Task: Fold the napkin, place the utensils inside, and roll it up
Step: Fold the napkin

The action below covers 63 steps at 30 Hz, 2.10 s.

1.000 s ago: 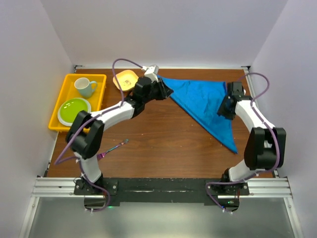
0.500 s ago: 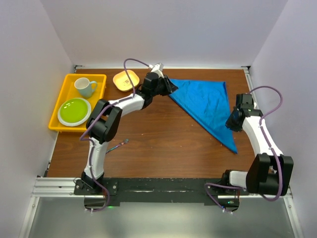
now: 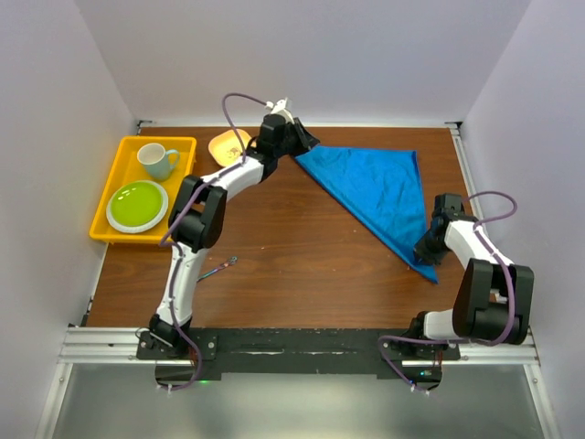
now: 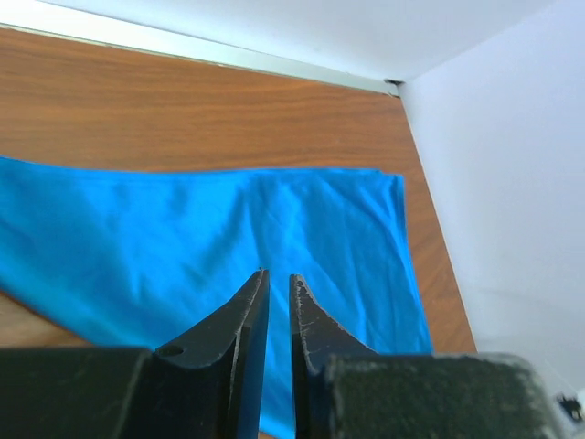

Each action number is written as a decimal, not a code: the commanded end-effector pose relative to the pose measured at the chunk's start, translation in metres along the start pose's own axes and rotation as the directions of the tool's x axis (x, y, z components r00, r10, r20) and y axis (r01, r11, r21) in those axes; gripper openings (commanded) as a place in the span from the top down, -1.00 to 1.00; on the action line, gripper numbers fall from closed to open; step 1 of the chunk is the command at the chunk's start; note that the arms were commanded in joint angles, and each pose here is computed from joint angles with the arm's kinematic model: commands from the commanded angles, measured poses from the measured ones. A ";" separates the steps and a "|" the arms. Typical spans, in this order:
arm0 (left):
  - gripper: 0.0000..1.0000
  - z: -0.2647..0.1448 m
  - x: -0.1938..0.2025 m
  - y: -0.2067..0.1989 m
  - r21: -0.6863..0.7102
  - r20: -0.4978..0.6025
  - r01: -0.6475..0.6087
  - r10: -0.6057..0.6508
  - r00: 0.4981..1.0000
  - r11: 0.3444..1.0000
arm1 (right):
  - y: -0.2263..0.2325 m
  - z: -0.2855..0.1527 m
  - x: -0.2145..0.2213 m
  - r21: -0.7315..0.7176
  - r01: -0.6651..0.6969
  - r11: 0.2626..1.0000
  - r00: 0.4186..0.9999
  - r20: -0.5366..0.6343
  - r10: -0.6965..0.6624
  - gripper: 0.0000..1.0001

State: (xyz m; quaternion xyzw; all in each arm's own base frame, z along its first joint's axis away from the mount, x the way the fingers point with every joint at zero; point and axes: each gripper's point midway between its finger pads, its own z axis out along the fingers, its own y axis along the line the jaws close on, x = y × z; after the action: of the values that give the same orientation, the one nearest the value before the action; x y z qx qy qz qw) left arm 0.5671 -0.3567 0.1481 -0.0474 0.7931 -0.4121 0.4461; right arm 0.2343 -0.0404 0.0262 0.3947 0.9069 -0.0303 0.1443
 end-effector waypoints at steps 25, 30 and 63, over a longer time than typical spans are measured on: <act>0.74 0.037 -0.014 0.106 -0.144 0.043 0.054 -0.049 0.998 0.988 | -0.051 0.002 0.001 0.163 -0.218 0.962 0.976 0.029 0.216 0.30; 0.77 0.043 -0.011 0.126 -0.183 0.035 0.070 -0.064 0.997 0.981 | -0.057 0.008 0.012 0.190 -0.234 0.954 0.971 -0.008 0.239 0.30; 0.79 0.034 -0.053 0.182 -0.245 0.134 0.140 -0.109 0.985 0.960 | -0.058 0.013 0.018 0.203 -0.246 0.948 0.966 -0.029 0.257 0.28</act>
State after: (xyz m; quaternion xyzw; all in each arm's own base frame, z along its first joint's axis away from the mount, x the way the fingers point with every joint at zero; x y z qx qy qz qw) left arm 0.6568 -0.2554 0.0448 -0.1583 0.8213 -0.3347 0.4340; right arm 0.1902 -0.0666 0.0144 0.5006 0.8575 -0.0769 0.0909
